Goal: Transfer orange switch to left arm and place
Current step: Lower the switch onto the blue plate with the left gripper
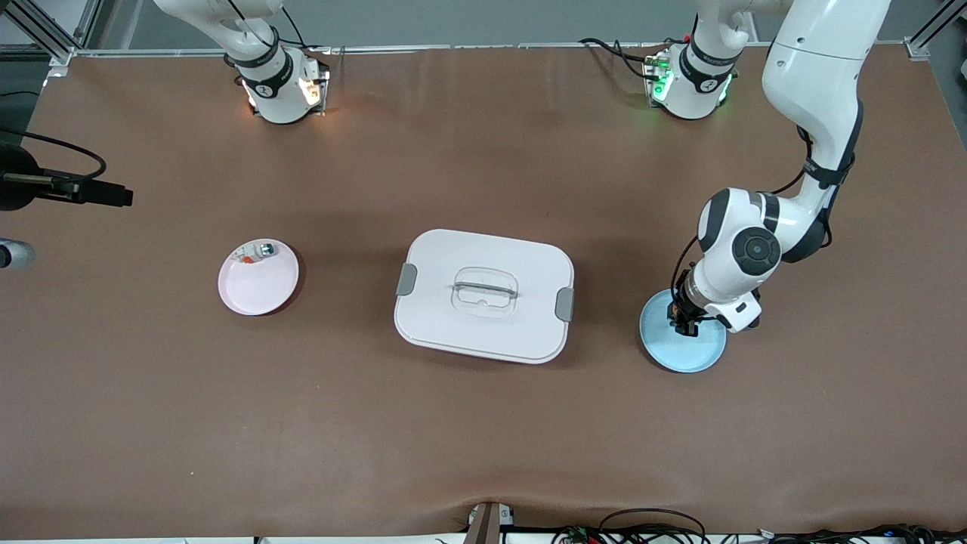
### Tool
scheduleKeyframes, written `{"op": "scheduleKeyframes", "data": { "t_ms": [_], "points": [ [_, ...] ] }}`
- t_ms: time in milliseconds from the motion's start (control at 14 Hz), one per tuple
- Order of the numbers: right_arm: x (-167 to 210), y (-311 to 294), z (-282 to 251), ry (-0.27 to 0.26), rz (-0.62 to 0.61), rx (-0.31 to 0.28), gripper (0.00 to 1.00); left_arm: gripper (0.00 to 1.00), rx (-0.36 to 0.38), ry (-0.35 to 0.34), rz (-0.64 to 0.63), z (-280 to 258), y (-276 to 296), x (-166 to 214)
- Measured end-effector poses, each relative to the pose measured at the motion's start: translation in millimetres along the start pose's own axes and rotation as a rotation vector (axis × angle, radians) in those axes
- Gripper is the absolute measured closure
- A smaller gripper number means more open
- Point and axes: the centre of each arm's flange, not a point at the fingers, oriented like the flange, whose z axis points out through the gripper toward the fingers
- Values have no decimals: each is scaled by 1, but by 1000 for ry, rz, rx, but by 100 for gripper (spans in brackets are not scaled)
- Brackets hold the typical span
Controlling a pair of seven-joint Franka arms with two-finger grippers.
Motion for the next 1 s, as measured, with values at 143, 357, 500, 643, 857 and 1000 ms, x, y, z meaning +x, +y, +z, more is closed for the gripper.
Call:
{"op": "scheduleKeyframes", "data": {
  "t_ms": [143,357,500,643,857,1000],
  "points": [
    [0,-1,0,3,-2,0,0,59,-14,-2,1,5,1,0],
    [-4,6,-8,28,6,8,0,59,-23,-4,3,15,1,-1],
    [-9,10,-15,54,-10,14,0,59,-22,3,14,21,0,-1],
    [-13,14,-19,68,-38,16,0,59,-22,6,13,25,0,-1],
    [-19,22,-24,95,-54,22,0,59,-26,7,9,25,1,-1],
    [-20,23,-24,138,-58,28,0,59,-26,7,8,25,1,-1]
  ]
}}
